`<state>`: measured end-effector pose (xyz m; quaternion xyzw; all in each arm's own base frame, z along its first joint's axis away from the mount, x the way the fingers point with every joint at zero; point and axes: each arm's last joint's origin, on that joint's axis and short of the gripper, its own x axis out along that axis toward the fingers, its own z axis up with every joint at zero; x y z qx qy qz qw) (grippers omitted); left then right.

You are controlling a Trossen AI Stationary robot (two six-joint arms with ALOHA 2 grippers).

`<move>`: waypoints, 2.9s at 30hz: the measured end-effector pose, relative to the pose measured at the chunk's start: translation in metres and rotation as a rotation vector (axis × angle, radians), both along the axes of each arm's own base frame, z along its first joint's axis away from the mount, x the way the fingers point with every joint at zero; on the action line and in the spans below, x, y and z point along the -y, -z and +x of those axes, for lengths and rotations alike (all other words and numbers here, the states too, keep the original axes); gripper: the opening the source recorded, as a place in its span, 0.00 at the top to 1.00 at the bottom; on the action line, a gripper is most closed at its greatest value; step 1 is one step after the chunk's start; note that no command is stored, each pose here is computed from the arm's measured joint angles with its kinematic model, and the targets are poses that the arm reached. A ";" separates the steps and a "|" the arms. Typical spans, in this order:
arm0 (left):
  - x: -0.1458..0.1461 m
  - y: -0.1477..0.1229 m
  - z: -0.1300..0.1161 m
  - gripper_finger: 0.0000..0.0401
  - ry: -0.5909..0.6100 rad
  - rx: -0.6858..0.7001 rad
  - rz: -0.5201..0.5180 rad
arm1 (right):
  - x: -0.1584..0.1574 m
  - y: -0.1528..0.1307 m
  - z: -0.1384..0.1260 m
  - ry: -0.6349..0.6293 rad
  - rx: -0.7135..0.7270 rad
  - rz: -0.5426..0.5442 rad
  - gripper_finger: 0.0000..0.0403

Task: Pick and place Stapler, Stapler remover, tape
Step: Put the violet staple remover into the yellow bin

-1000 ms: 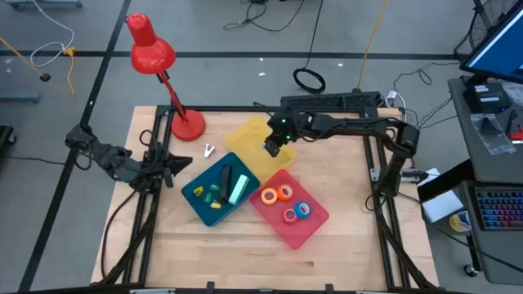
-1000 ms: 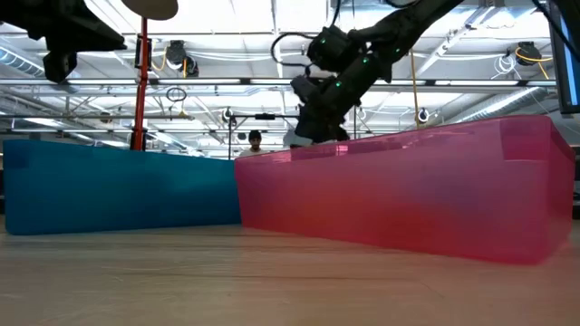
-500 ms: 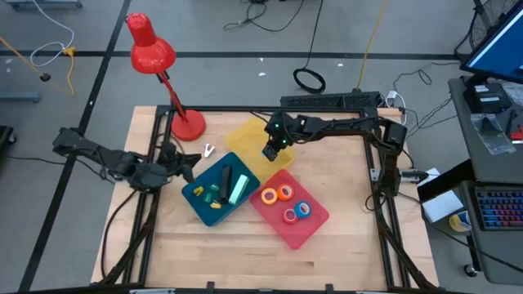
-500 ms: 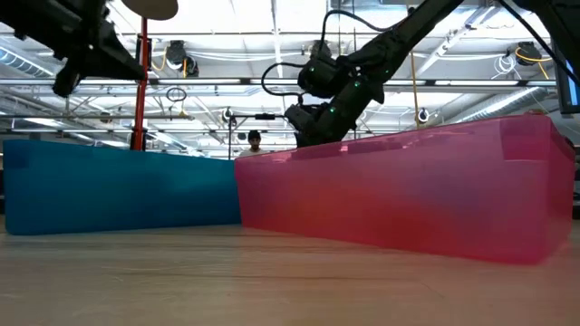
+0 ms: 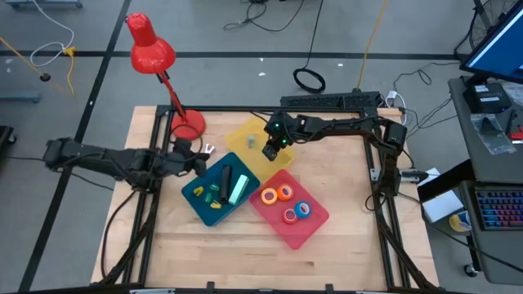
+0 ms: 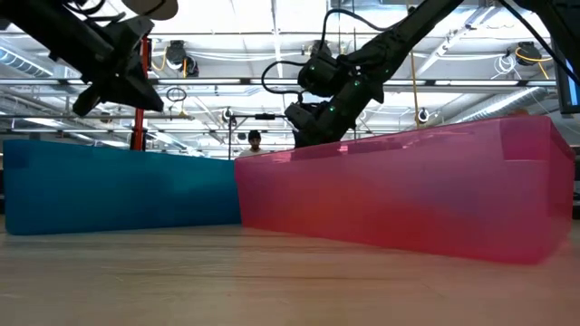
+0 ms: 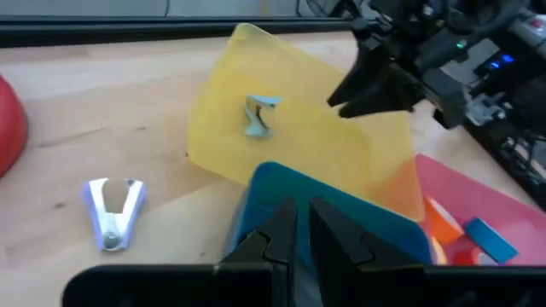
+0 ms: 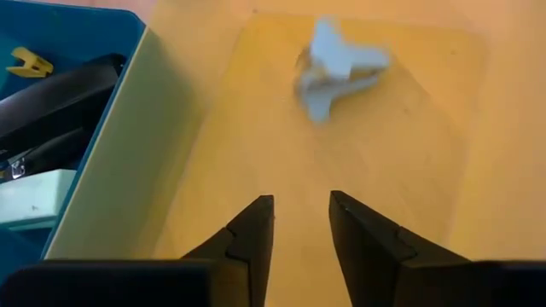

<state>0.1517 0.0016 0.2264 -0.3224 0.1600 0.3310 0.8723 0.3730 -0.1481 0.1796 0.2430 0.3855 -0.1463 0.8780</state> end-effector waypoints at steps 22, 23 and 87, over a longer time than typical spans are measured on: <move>-0.048 0.021 0.005 0.92 -0.043 -0.231 -0.061 | -0.018 -0.125 -0.033 -0.100 0.404 -0.220 0.68; -0.051 0.023 0.005 0.92 -0.036 -0.239 -0.077 | -0.019 -0.133 -0.037 -0.087 0.422 -0.229 0.68; -0.091 0.049 0.014 0.92 0.061 -0.330 -0.199 | -0.028 -0.161 -0.069 -0.080 0.358 -0.408 0.73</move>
